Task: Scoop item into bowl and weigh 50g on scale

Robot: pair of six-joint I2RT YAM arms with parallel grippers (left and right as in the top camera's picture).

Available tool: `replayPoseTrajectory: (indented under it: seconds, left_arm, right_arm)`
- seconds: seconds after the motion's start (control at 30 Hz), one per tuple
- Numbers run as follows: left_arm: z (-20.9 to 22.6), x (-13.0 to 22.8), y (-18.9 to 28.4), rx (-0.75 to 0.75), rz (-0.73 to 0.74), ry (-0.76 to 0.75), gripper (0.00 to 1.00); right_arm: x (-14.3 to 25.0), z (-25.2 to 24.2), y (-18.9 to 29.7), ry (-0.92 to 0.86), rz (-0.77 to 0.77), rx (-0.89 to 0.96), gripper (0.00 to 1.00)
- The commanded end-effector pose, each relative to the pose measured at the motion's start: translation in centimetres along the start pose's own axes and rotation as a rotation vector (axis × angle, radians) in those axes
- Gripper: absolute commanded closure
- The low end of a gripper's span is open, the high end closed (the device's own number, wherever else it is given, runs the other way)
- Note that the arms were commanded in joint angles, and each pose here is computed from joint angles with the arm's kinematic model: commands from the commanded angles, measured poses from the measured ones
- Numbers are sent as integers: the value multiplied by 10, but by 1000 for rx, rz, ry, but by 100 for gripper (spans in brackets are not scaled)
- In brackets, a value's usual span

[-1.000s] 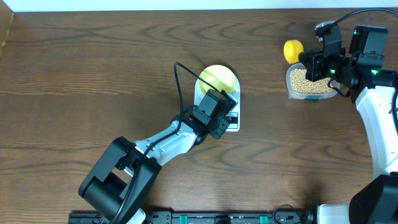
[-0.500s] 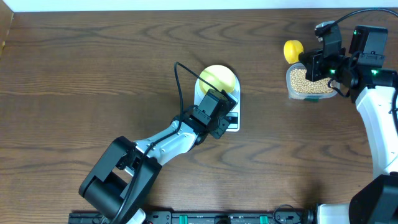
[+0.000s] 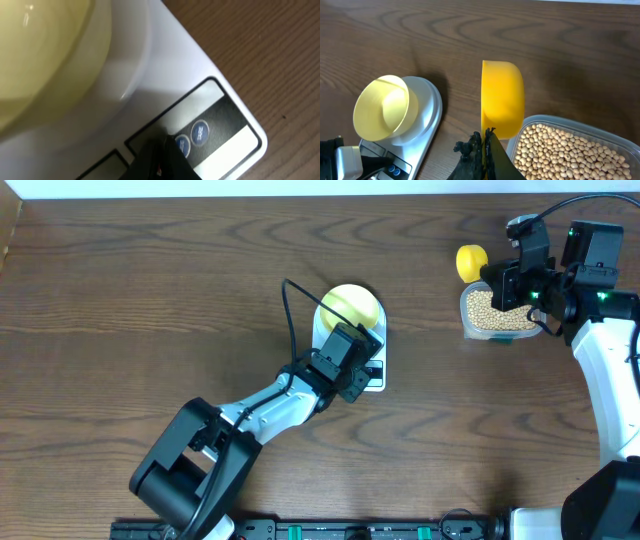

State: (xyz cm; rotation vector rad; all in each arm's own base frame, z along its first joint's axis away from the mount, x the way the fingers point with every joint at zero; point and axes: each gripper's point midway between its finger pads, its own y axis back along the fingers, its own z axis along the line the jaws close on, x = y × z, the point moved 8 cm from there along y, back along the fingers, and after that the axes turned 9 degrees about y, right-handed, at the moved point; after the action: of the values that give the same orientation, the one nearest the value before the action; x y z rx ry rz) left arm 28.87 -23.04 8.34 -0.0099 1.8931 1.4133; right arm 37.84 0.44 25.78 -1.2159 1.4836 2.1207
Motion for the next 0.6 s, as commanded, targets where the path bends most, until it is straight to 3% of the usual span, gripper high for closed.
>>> replayPoseTrajectory:
  seconds: [0.0, 0.57]
  left_arm:
    - [6, 24, -18, -29, 98, -12, 92]
    - [11, 35, -16, -66, 167, -63, 92]
  right_arm:
    - [-11, 8, 7, 40, -31, -13, 99]
    - [-11, 8, 7, 40, -31, -13, 99]
